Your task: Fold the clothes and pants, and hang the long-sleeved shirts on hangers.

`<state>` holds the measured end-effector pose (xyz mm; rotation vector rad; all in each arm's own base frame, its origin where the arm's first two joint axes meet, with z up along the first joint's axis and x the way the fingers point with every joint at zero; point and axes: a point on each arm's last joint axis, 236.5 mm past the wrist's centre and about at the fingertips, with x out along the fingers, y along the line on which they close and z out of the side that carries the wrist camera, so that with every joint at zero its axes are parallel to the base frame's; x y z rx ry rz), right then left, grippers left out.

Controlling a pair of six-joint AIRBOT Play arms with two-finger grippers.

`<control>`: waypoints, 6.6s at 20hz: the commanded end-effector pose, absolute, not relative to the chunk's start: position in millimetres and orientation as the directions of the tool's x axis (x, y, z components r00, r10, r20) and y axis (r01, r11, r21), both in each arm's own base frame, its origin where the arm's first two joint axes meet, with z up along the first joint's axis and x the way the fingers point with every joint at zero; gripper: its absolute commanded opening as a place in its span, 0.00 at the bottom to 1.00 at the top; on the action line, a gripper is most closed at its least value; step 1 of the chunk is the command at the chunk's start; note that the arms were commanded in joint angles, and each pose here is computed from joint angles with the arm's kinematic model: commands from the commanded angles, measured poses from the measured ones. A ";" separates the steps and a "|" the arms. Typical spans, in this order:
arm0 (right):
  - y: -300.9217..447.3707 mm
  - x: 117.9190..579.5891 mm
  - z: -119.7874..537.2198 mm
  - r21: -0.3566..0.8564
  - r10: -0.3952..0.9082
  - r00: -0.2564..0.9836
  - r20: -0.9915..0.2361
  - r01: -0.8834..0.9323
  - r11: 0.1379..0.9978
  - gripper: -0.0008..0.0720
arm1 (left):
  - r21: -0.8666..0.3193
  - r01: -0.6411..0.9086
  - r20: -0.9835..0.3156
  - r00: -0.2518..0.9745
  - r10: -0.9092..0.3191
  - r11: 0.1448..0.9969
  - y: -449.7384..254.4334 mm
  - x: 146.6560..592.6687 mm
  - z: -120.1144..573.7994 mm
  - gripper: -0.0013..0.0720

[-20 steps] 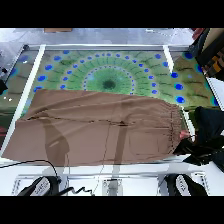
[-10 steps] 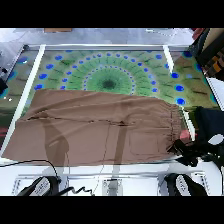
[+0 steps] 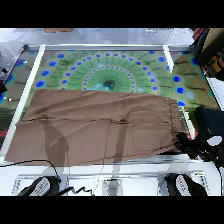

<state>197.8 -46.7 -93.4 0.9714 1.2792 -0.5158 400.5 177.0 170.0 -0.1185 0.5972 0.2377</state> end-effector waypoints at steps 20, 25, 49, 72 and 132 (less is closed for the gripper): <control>-59.5 211.2 -91.3 0.322 0.129 0.311 -0.942 0.723 0.612 0.05 | -0.235 -0.808 -0.972 0.200 -0.123 0.541 221.8 120.6 -51.4 0.80; -59.4 211.2 -91.4 0.322 0.129 0.311 -0.942 0.723 0.612 0.05 | -0.245 -0.823 -0.968 0.181 -0.172 0.512 223.3 118.7 -88.6 0.88; -66.0 210.6 -62.2 0.281 0.101 0.309 -0.946 0.620 0.732 0.04 | -0.456 -0.676 -0.867 0.485 -0.117 0.578 236.1 190.8 -60.4 0.04; -121.7 371.6 28.8 0.506 -0.037 0.700 -0.713 0.551 0.664 0.04 | -0.521 -0.369 -0.466 0.878 0.105 0.769 174.7 466.0 74.3 0.03; 113.7 498.8 30.9 0.265 0.283 0.758 -0.588 -0.150 0.953 0.64 | -0.606 -0.649 -0.706 0.705 0.065 0.459 164.3 436.7 -84.9 0.31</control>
